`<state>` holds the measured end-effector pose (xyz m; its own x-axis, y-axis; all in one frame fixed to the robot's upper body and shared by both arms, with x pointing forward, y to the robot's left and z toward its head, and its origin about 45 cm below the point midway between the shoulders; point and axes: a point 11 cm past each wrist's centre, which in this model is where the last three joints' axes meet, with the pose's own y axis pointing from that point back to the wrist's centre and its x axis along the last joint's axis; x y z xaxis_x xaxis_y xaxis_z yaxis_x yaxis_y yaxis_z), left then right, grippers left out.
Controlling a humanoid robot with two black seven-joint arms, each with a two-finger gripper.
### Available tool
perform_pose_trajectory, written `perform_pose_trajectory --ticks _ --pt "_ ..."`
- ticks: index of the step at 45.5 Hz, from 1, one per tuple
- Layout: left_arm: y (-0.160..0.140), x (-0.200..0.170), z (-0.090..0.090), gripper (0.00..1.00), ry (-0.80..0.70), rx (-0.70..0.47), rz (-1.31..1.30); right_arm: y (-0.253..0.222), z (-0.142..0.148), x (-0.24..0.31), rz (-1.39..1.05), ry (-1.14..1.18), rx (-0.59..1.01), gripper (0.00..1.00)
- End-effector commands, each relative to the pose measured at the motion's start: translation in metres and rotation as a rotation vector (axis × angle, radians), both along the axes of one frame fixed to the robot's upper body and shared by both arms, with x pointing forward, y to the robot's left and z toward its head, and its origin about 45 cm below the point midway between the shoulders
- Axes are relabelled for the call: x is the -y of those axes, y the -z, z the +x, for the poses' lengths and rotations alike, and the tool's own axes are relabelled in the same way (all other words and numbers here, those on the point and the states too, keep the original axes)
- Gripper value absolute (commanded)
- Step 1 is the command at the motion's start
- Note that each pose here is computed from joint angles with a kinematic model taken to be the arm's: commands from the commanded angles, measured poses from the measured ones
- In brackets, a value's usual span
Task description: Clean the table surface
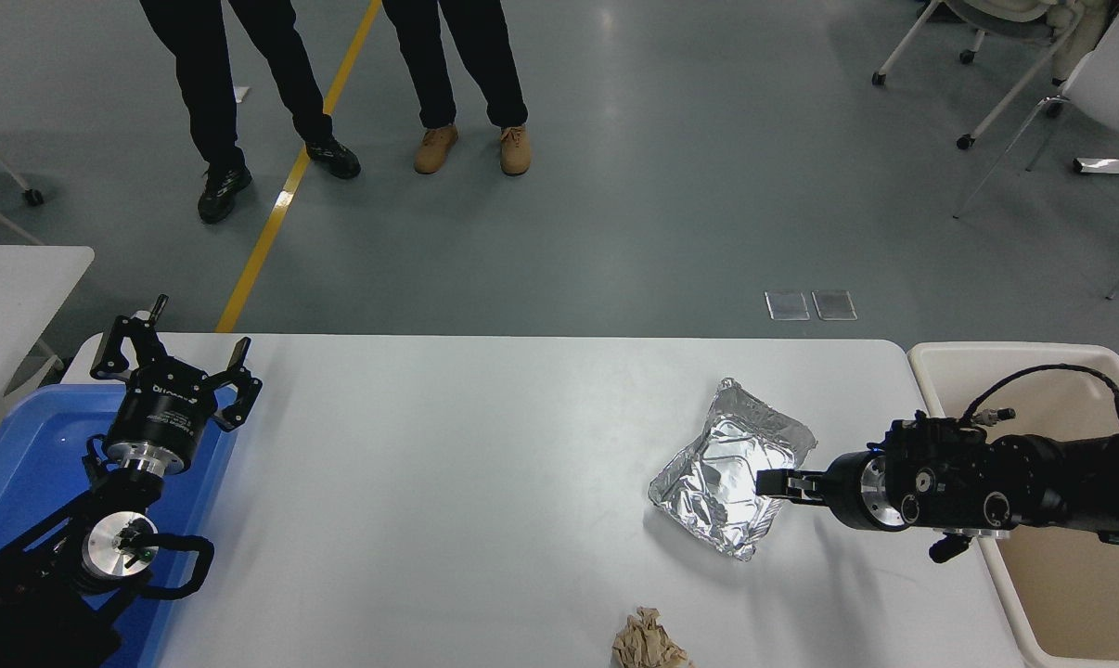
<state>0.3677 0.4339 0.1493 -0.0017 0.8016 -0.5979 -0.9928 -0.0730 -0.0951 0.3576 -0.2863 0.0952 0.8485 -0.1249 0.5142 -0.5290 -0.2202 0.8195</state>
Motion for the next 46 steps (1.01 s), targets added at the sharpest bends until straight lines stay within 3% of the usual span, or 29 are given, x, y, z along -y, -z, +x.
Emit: perform_pose_trajectory --ticks 1,19,30,40,46 --pt "0.0003 0.0006 0.0001 0.99 0.001 0.0 -0.001 0.0104 -0.0057 0.0031 -0.009 0.009 -0.003 0.87" --pt "0.0 0.0 0.0 0.99 0.0 0.0 0.0 0.0146 -0.006 -0.0026 -0.01 -0.004 0.003 0.79" --pt "0.0 0.0 0.0 0.99 0.0 0.0 0.0 0.0155 -0.0053 -0.0006 -0.018 -0.011 0.008 0.49" --pt "0.0 0.0 0.0 0.99 0.0 0.0 0.0 0.019 -0.0076 0.0003 -0.035 -0.028 0.001 0.35" --pt "0.0 0.0 0.0 0.99 0.0 0.0 0.0 0.0191 -0.0078 0.0006 -0.036 -0.029 0.0 0.35"
